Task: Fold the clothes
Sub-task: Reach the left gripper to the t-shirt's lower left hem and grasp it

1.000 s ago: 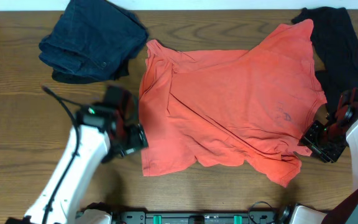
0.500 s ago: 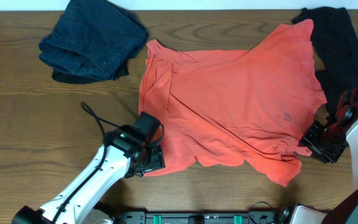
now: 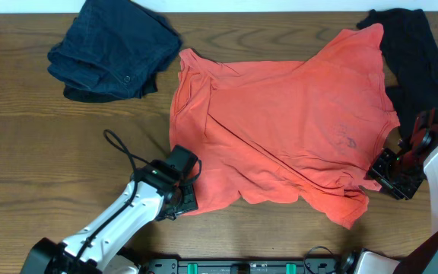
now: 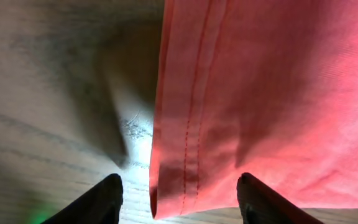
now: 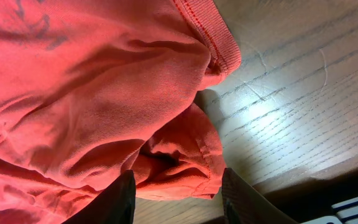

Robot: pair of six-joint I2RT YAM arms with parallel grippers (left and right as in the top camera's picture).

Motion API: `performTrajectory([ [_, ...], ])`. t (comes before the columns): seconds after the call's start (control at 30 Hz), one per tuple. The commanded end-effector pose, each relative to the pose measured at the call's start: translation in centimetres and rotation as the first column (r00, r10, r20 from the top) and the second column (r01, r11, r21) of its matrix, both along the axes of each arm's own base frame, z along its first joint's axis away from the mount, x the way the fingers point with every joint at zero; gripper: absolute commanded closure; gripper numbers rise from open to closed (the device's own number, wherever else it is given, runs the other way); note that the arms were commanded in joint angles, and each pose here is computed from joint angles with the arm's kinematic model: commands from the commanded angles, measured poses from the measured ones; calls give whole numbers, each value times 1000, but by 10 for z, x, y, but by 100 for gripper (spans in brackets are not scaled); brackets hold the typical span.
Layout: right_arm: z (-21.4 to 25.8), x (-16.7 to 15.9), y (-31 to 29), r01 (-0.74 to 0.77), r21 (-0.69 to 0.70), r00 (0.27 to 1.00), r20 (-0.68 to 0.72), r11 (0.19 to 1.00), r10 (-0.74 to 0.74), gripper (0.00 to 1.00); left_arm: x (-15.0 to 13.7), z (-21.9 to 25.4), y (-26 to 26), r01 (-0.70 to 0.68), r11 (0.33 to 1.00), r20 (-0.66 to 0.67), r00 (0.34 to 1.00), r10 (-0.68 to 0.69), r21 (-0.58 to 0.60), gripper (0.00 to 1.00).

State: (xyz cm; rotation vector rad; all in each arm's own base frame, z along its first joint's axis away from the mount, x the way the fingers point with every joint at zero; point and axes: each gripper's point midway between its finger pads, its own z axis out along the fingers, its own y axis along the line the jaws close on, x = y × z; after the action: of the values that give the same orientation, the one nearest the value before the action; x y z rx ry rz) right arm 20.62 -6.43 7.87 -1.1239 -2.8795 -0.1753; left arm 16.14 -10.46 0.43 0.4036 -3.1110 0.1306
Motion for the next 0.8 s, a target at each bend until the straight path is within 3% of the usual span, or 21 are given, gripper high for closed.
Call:
performTrajectory([
  [0.0, 6, 4, -2, -10, -6, 1000, 28, 1000, 10, 57, -2, -9, 4, -2, 999, -23, 1000, 3, 38, 40],
  [0.17, 6, 4, -2, -10, -6, 1000, 26, 1000, 10, 57, -6, -23, 1, -1, 999, -76, 997, 4, 38, 43],
  [0.2, 6, 4, -2, -10, -5, 1000, 25, 1000, 10, 57, -7, -25, 0, -1, 999, -86, 996, 4, 38, 47],
  [0.23, 6, 3, -2, -10, -5, 1000, 24, 1000, 10, 57, -8, -26, 0, -1, 999, -99, 995, 4, 35, 57],
  [0.3, 6, 3, -2, -10, -4, 1000, 23, 1000, 10, 60, -9, -28, -1, -1, 999, -106, 994, 5, 34, 87],
  [0.33, 6, 3, -2, -10, -4, 1000, 21, 1000, 10, 61, -9, -27, -1, -1, 999, -104, 995, 5, 32, 94],
  [0.57, 7, -4, 1, -28, 7, 1000, -4, 1000, 28, 68, 12, 7, -7, 30, 999, -43, 999, -29, 33, 94],
  [0.67, 7, -5, 1, -32, 8, 999, -4, 999, 32, 85, 31, 36, -7, 55, 997, 42, 998, -57, 51, 94],
  [0.77, 10, -8, 3, -32, 8, 999, -6, 999, 32, 87, 49, 66, -9, 86, 995, 149, 985, -93, 50, 94],
])
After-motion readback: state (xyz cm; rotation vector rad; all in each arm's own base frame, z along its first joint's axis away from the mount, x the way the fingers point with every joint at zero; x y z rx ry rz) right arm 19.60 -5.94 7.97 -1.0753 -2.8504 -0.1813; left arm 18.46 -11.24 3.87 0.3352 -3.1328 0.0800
